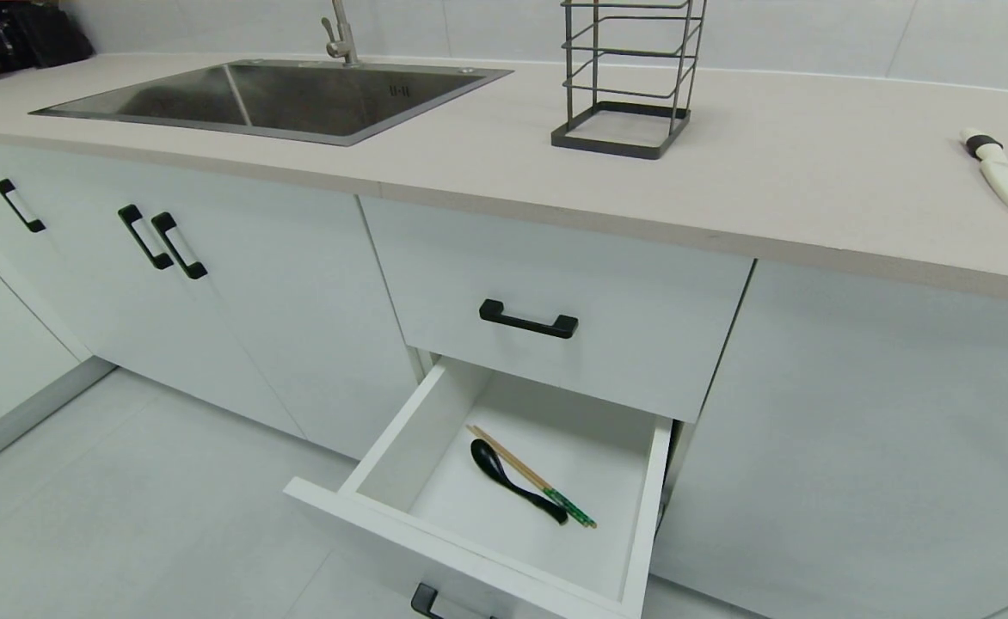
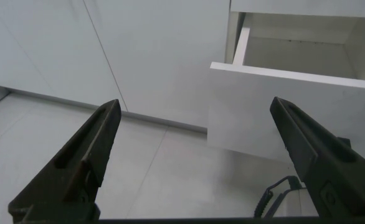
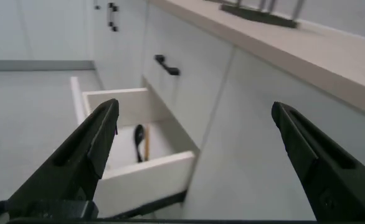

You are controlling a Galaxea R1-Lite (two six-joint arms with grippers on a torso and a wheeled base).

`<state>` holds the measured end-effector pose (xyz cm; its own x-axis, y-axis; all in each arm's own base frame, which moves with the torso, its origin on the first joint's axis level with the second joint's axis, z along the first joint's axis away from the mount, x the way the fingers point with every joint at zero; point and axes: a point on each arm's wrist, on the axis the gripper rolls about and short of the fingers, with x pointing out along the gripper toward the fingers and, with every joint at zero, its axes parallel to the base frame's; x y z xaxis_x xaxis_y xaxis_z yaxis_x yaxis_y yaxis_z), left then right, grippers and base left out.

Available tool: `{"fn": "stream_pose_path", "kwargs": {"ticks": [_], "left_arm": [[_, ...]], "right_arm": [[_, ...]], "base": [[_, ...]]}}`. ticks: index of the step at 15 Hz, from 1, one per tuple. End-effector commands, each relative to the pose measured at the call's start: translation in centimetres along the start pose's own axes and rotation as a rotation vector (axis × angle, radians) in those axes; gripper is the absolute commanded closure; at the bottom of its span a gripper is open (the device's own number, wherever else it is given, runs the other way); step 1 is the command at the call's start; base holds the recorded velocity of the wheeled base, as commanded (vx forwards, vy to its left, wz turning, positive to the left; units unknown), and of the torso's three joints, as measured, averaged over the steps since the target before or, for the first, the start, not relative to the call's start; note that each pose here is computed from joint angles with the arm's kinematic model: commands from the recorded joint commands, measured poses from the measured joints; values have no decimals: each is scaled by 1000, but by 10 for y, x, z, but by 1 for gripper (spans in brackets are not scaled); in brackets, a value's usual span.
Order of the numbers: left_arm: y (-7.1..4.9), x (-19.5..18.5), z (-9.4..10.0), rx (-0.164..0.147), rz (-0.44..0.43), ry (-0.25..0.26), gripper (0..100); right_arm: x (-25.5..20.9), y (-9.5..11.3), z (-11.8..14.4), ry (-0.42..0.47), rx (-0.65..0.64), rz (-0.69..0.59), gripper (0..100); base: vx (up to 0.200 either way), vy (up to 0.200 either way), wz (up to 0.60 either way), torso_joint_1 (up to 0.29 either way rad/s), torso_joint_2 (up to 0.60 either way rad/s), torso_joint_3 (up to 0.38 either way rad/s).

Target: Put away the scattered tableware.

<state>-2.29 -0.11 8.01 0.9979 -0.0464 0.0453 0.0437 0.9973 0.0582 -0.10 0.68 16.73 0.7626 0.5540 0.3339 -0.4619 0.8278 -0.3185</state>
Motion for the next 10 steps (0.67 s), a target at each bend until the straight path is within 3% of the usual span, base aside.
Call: {"fn": "stream_pose_path", "kwargs": {"ticks": [1, 2, 3, 5, 7, 8, 9, 10], "left_arm": [[0, 0, 0, 10, -3, 1, 0], [0, 0, 0, 14, -6, 0, 0], [0, 0, 0, 20, -9, 0, 0], [0, 0, 0, 30, -20, 1, 0], [-2, 0, 0, 45, -67, -1, 0], [-2, 0, 1, 35, -76, -9, 0], [-1, -2, 13, 20, -77, -87, 0], [0, -11, 47, -7, -105, -225, 0]], "right_arm": [[-33, 18, -11, -31, -44, -209, 0], [-33, 18, -13, -21, -29, -228, 0], [-34, 19, -30, 73, 56, -316, 0], [-36, 18, -41, 171, 171, -452, 0], [-41, 21, -59, 363, 211, -562, 0], [-42, 22, -63, 408, 215, -578, 0], [-45, 24, -69, 469, 218, -605, 0], [-48, 27, -70, 466, 196, -670, 0]], "base": [[0, 0, 0, 0, 0, 0], [0, 0, 0, 0, 0, 0], [0, 0, 0, 0, 0, 0], [0, 0, 0, 0, 0, 0], [0, 0, 0, 0, 0, 0], [0, 0, 0, 0, 0, 0], [0, 0, 0, 0, 0, 0], [0, 0, 0, 0, 0, 0]]}}
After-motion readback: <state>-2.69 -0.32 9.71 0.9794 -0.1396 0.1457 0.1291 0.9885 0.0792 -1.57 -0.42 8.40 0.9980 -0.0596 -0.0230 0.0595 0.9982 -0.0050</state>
